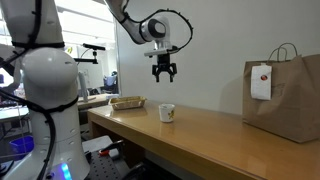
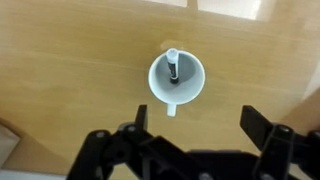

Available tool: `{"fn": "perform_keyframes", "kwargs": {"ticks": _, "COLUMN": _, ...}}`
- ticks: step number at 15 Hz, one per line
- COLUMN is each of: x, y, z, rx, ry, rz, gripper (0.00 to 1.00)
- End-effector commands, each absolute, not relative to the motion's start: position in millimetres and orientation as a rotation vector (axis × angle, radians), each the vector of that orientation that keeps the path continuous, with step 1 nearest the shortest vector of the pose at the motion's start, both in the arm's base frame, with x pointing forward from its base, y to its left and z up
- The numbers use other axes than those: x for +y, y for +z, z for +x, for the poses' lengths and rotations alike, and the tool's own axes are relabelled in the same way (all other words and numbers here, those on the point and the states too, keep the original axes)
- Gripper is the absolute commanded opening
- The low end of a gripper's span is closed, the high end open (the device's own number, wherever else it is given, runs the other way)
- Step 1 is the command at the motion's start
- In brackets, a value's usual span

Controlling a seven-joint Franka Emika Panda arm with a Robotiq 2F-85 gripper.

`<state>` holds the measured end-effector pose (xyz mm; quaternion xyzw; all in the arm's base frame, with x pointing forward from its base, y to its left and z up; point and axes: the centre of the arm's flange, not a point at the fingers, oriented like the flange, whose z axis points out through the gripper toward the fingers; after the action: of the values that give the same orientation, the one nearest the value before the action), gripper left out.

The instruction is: Remove the marker from the mug

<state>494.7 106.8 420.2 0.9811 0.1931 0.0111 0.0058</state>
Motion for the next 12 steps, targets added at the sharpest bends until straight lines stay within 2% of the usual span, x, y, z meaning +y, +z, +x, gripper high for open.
{"fn": "perform_keyframes", "kwargs": {"ticks": 1, "x": 116.7, "y": 402.4, "z": 521.2, "rx": 0.636, "ry": -0.095, "rz": 3.092, "gripper": 0.90}}
{"fn": "perform_keyframes", "kwargs": {"ticks": 8, "x": 130.8, "y": 357.7, "z": 521.0, "rx": 0.660, "ry": -0.216, "rz": 3.081, "gripper": 0.94}}
{"fn": "perform_keyframes", "kwargs": {"ticks": 12, "x": 131.2, "y": 341.6, "z": 516.0, "rx": 0.658, "ry": -0.241, "rz": 3.087, "gripper": 0.91}}
